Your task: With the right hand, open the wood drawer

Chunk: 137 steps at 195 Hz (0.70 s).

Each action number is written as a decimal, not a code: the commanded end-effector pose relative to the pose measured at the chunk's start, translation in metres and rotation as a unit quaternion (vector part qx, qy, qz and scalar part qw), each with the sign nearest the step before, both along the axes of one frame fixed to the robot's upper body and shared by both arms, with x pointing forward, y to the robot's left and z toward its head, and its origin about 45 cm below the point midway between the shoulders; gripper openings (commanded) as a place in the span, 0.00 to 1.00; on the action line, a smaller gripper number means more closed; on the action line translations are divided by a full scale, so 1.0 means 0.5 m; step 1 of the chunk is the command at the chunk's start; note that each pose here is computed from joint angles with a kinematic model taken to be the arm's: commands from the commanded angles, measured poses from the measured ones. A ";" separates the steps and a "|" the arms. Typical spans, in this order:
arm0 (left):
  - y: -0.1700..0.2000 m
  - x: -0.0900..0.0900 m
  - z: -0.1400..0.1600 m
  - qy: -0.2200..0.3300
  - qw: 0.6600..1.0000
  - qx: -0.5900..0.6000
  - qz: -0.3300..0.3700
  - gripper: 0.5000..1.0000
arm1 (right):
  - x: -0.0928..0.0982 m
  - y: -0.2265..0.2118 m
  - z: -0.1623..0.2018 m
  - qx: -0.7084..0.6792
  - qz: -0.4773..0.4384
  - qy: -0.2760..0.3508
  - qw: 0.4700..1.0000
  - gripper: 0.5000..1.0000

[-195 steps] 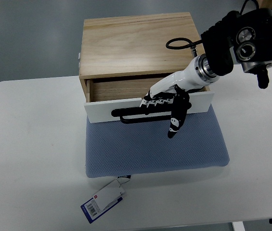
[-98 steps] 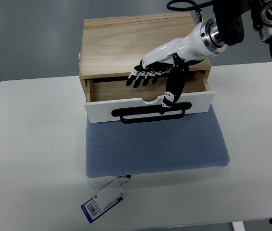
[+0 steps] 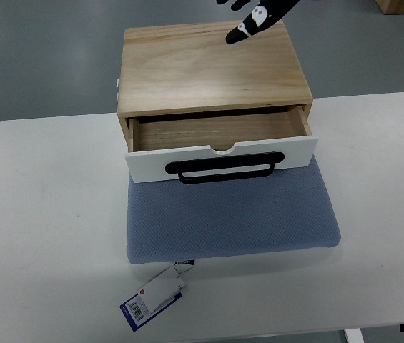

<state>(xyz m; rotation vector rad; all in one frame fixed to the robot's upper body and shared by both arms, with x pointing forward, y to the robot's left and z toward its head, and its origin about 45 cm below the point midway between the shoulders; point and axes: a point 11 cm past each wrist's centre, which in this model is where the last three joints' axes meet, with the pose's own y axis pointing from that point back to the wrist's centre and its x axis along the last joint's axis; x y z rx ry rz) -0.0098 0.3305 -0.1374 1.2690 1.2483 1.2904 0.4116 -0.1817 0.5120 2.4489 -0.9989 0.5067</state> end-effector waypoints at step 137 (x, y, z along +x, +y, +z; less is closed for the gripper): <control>0.000 0.000 0.000 0.000 1.000 0.000 0.000 1.00 | 0.120 -0.371 -0.383 0.387 -0.321 0.057 0.863 0.86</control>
